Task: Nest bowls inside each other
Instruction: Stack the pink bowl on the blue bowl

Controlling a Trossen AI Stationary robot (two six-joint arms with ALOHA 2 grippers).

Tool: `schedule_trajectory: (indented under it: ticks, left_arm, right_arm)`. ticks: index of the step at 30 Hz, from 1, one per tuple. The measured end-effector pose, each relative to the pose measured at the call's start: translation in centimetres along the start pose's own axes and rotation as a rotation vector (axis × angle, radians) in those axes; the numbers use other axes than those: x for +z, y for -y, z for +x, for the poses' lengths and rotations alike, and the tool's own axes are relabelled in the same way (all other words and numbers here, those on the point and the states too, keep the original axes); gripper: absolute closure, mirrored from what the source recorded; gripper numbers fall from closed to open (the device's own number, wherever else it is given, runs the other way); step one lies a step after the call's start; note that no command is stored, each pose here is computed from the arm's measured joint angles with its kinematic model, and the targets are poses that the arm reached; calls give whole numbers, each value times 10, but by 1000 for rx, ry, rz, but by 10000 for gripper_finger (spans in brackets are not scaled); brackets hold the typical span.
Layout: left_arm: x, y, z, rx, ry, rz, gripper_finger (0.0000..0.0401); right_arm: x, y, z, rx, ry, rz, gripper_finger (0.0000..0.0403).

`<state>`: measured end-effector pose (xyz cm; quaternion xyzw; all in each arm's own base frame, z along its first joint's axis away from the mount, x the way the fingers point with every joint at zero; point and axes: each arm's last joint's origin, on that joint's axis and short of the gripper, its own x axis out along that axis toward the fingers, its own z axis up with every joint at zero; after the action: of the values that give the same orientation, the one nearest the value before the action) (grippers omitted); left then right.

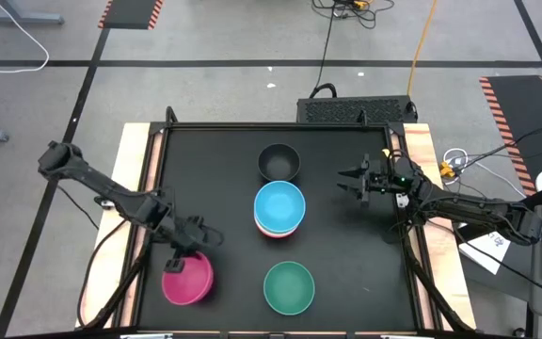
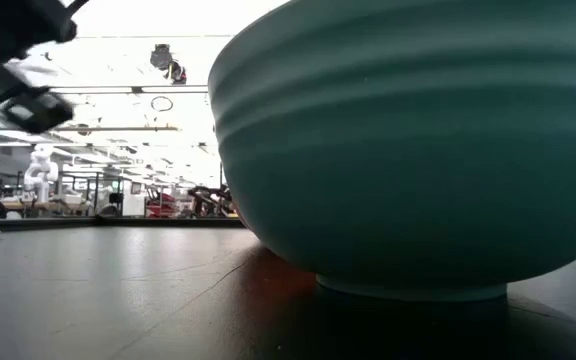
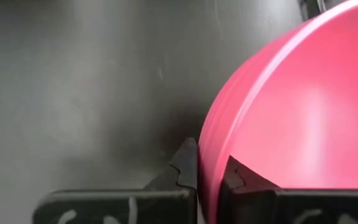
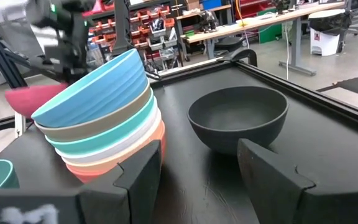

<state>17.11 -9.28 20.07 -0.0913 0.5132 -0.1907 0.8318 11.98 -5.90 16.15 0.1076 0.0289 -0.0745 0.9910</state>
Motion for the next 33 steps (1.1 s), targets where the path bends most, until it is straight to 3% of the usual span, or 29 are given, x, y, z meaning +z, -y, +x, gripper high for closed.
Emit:
schedule_trajectory:
  ticks: [10, 16, 19, 26, 33]
  left_arm:
    - [74, -35, -70, 197, 284, 172, 395]
    - [119, -60, -105, 336, 392, 198, 395]
    - [147, -73, -110, 360, 386, 213, 395]
    - [206, -98, -114, 363, 208, 206, 396]
    - [243, -113, -123, 320, 152, 208, 396]
  right_arm:
    - [-1, 0, 0, -1, -8, -9, 197]
    - [-2, 0, 0, -3, -15, -10, 197]
    - [-3, 1, 0, -4, -25, -13, 197]
    - [-6, 1, 0, -10, -62, -2, 197]
    - [-11, 2, 0, -17, -102, 8, 197]
